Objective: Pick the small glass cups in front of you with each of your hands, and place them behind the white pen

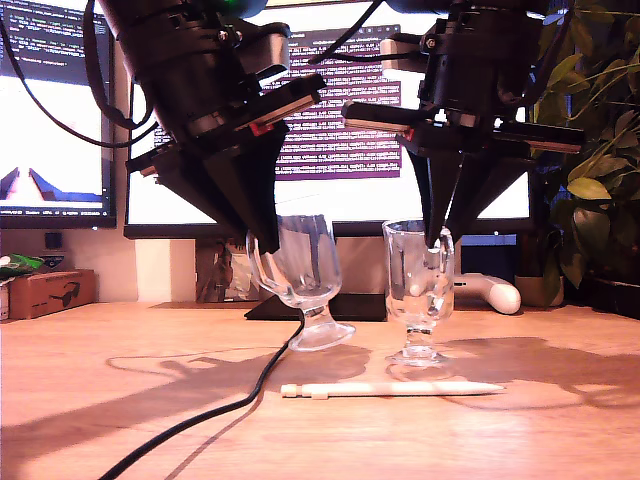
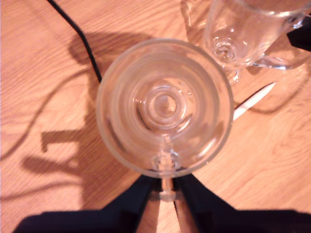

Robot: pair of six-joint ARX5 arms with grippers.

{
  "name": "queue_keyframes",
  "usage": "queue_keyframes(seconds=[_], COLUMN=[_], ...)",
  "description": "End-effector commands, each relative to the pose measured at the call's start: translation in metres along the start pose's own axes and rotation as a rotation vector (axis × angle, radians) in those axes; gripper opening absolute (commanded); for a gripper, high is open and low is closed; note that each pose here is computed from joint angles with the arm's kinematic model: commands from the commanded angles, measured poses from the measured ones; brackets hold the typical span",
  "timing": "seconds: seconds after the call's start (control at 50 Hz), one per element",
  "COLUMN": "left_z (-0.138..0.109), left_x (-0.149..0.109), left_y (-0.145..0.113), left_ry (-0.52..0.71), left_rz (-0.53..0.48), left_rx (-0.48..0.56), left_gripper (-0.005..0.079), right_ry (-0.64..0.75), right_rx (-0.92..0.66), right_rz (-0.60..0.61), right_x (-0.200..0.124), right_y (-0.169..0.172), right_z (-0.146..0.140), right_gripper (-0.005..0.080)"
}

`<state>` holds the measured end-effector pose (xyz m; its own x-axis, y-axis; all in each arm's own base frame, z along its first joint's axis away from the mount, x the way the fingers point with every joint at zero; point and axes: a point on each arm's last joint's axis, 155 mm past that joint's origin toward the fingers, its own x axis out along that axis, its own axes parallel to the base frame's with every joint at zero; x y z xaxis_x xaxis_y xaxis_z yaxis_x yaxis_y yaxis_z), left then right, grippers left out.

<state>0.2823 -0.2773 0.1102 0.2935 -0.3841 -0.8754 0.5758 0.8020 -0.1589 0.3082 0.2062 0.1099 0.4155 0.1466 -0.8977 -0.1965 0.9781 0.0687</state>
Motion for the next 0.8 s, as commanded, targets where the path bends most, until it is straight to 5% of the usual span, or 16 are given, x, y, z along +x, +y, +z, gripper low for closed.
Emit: queue_keyframes(seconds=[0.0, 0.48, 0.78], left_z=[0.003, 0.003, 0.009], left_x=[0.001, 0.001, 0.001], left_y=[-0.004, -0.004, -0.005], left_ry=[-0.012, -0.012, -0.033], left_rz=[-0.011, -0.012, -0.015], left_rx=[0.006, 0.006, 0.008], left_gripper=[-0.0023, -0.0023, -0.0023], right_ry=[-0.022, 0.005, -0.008], right_rx=[0.0, -0.016, -0.014], right_rz=[0.008, 0.004, 0.062], right_x=[-0.008, -0.008, -0.02], right_y=[0.002, 0.004, 0.019], right_z=[0.001, -0.008, -0.009], right_gripper=[-0.001, 0.0236, 0.0253])
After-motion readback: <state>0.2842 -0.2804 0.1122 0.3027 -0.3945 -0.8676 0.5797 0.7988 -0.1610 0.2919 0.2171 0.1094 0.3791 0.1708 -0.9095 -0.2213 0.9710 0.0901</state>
